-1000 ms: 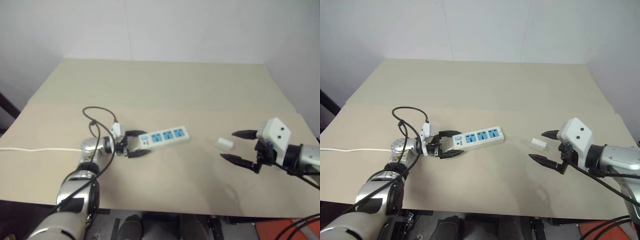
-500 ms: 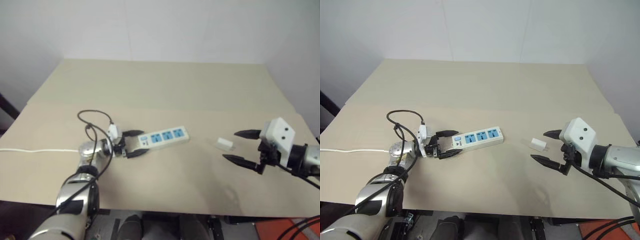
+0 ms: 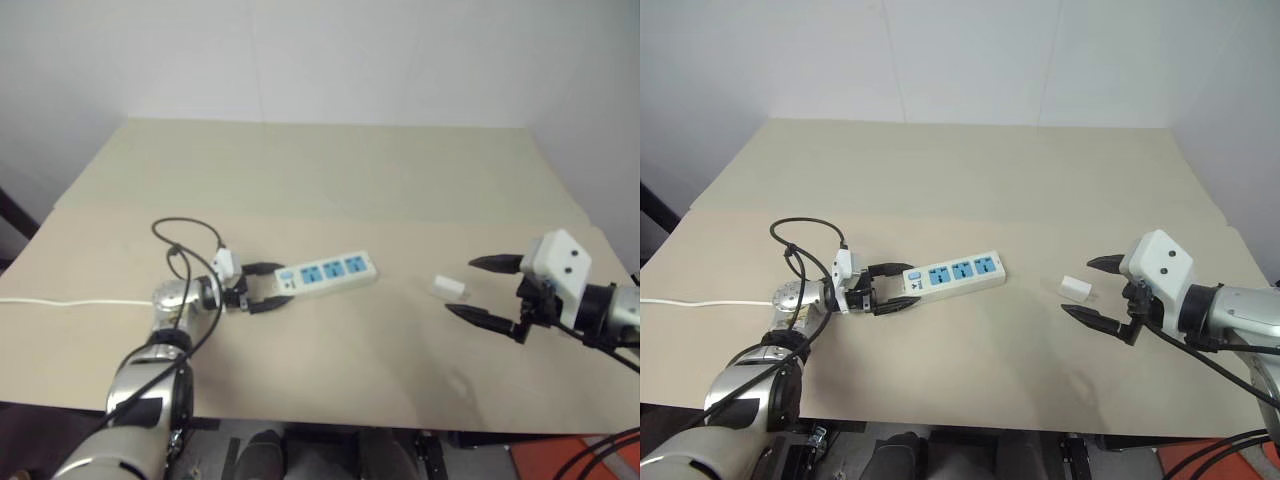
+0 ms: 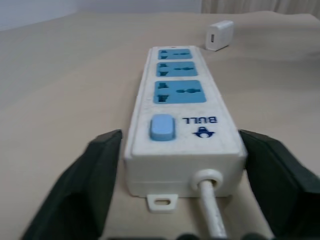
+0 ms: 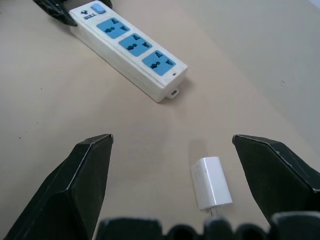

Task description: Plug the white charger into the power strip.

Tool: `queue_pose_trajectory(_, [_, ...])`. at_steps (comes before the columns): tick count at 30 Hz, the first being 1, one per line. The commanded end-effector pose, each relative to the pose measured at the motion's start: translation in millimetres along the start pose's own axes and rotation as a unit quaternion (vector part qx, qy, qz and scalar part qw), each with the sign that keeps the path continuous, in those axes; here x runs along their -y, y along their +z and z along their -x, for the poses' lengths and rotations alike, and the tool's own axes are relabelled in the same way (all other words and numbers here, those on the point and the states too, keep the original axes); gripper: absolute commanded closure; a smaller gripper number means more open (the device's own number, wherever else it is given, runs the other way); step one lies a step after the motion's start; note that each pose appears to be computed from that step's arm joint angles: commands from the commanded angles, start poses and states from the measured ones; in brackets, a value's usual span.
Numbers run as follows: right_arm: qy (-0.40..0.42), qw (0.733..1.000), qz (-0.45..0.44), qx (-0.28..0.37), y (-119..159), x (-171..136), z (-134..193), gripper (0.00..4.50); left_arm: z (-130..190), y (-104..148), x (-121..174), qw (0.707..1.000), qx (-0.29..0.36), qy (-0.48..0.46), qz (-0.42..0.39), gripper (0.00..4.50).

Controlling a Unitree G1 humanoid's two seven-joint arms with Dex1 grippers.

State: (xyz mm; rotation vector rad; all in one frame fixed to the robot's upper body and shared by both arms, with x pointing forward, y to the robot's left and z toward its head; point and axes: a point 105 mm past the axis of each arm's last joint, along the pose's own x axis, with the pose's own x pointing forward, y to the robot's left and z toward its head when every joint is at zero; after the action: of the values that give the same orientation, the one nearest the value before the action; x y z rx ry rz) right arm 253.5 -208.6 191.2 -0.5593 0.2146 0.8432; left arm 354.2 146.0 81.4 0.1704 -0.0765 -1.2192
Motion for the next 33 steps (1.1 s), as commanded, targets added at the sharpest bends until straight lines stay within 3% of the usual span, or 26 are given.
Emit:
queue_pose_trajectory(1, [-0.008,1.000,0.022,0.011,8,0,3,0.00,-4,3,-2,1.000,0.015,0.008,0.008,1.30])
queue_pose_trajectory(9, [-0.010,1.000,0.019,0.003,8,3,3,0.00,-6,-1,5,0.999,-0.014,-0.033,0.005,1.30])
queue_pose_trajectory(14, [0.016,0.999,-0.008,-0.035,13,7,0,0.00,-5,1,12,0.997,-0.029,-0.076,-0.013,1.30])
queue_pose_trajectory(21, [0.072,0.983,0.037,-0.162,28,13,-17,0.00,-10,-5,26,0.990,-0.048,-0.132,-0.017,1.30])
queue_pose_trajectory(33, [0.073,0.952,0.081,-0.288,32,34,-60,0.00,-22,-10,43,0.985,-0.040,-0.167,-0.021,1.30])
